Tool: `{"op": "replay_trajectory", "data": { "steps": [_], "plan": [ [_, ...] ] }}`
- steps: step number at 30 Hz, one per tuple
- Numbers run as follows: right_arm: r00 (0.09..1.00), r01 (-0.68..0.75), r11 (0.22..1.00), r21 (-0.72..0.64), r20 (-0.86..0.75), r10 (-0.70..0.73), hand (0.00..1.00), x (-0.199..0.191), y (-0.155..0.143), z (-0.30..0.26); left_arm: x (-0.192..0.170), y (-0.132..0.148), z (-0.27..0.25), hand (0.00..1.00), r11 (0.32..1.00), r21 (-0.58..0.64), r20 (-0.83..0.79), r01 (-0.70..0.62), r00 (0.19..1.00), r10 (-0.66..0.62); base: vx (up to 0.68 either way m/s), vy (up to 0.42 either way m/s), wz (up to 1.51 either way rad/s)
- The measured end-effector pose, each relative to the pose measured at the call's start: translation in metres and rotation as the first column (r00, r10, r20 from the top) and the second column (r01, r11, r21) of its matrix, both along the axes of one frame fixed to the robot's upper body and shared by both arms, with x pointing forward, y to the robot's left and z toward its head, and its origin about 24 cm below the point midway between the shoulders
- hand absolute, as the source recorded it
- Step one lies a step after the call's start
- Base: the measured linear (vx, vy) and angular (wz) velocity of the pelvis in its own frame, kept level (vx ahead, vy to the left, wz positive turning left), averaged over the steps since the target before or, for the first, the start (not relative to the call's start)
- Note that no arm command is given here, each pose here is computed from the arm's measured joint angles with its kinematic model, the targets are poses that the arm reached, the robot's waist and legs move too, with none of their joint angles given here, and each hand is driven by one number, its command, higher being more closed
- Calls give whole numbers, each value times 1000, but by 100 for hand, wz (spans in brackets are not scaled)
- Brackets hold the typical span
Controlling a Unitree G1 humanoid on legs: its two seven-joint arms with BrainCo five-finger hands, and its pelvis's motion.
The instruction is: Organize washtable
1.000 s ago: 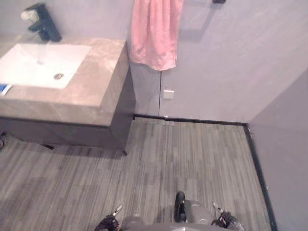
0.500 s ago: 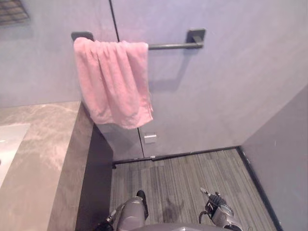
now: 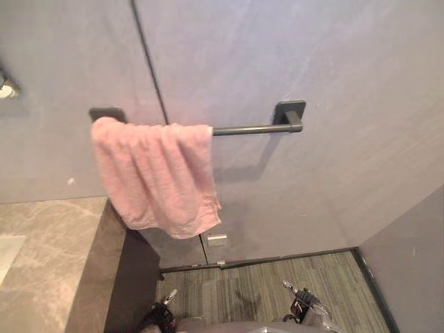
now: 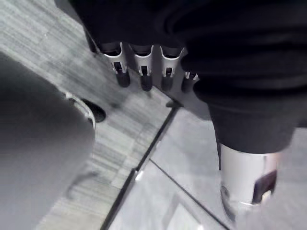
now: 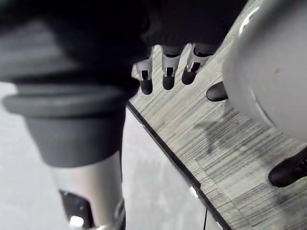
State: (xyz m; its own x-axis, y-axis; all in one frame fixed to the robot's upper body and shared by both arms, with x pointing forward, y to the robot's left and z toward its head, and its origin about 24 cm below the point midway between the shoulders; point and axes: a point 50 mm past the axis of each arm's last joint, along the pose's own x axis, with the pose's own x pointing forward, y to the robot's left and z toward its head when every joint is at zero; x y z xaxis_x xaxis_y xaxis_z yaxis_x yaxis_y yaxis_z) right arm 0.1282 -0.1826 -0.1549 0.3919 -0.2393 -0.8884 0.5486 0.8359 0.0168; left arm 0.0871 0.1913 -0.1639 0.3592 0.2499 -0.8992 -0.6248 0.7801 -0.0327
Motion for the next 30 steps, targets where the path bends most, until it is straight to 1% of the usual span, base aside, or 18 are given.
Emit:
{"op": "replay_trajectory", "data": {
  "steps": [1, 3, 4, 6, 7, 9, 10, 13, 15, 16, 17, 18, 19, 20, 22, 25, 29, 30],
  "plan": [
    [1000, -18, 1000, -11, 12, 18, 0, 3, 0, 2, 2, -1, 1, 0, 1000, 0, 7, 0, 1000, 0, 61, -233, 30],
    [985, -110, 991, -76, 128, 120, 0, 21, 4, 18, 10, -7, 5, 0, 1000, 0, 58, 5, 998, -5, 51, -180, 41],
    [974, -130, 987, -96, 172, 145, 0, 29, 5, 24, 12, -7, 7, 0, 1000, 4, 72, 7, 997, -7, 18, -118, 23],
    [903, -181, 969, -170, 361, 232, 0, 61, 13, 57, 12, -6, 13, 0, 1000, 29, 117, 11, 993, -14, -2, -59, 6],
    [878, -191, 965, -181, 407, 250, 0, 67, 16, 65, 12, -5, 14, 0, 999, 34, 126, 9, 992, -13, -1, -20, 4],
    [763, -248, 950, -190, 566, 312, 0, 77, 35, 95, 13, 1, 23, 0, 997, 79, 176, -14, 984, 0, 0, 0, 0],
    [730, -267, 945, -191, 600, 328, 0, 78, 40, 102, 13, 5, 26, 0, 995, 96, 189, -24, 982, 5, -5, 4, 11],
    [551, -343, 929, -140, 771, 320, 0, 85, 69, 143, 22, 22, 52, 0, 977, 197, 309, -87, 951, 22, 33, 5, 10],
    [368, -402, 908, -123, 886, 282, 0, 90, 88, 183, 31, 31, 76, 0, 958, 253, 412, -136, 911, 20, 53, 21, 12],
    [324, -408, 904, -127, 906, 274, 0, 91, 91, 193, 32, 31, 83, 0, 953, 264, 438, -149, 899, 19, 38, 21, 21],
    [230, -428, 892, -145, 937, 262, 0, 91, 98, 212, 40, 33, 97, 0, 945, 276, 507, -173, 862, 10, 23, 25, 27],
    [171, -435, 888, -150, 954, 245, 0, 91, 101, 224, 46, 32, 106, 0, 944, 271, 553, -187, 833, 7, 15, 31, 27],
    [113, -445, 884, -145, 970, 216, 0, 91, 105, 236, 52, 31, 119, 0, 945, 260, 609, -199, 793, 0, 10, 24, 18],
    [80, -448, 881, -154, 974, 211, 0, 91, 107, 242, 55, 29, 128, 0, 944, 261, 643, -202, 766, -14, 0, 18, 7],
    [36, -464, 870, -166, 978, 206, 0, 95, 112, 250, 61, 22, 145, 0, 945, 260, 708, -198, 705, -48, -1, 6, 2],
    [6, -484, 861, -158, 983, 184, 0, 98, 117, 257, 68, 13, 157, 0, 952, 252, 746, -172, 662, -78, 3, 1, 1],
    [-82, -502, 840, -207, 978, 192, 0, 111, 129, 277, 76, 8, 179, 0, 952, 252, 810, -171, 576, -111, 5, -3, 1],
    [-88, -502, 838, -214, 977, 196, 0, 114, 131, 278, 76, 8, 182, 0, 951, 254, 820, -179, 561, -114, 19, -13, 6]
  ]
}}
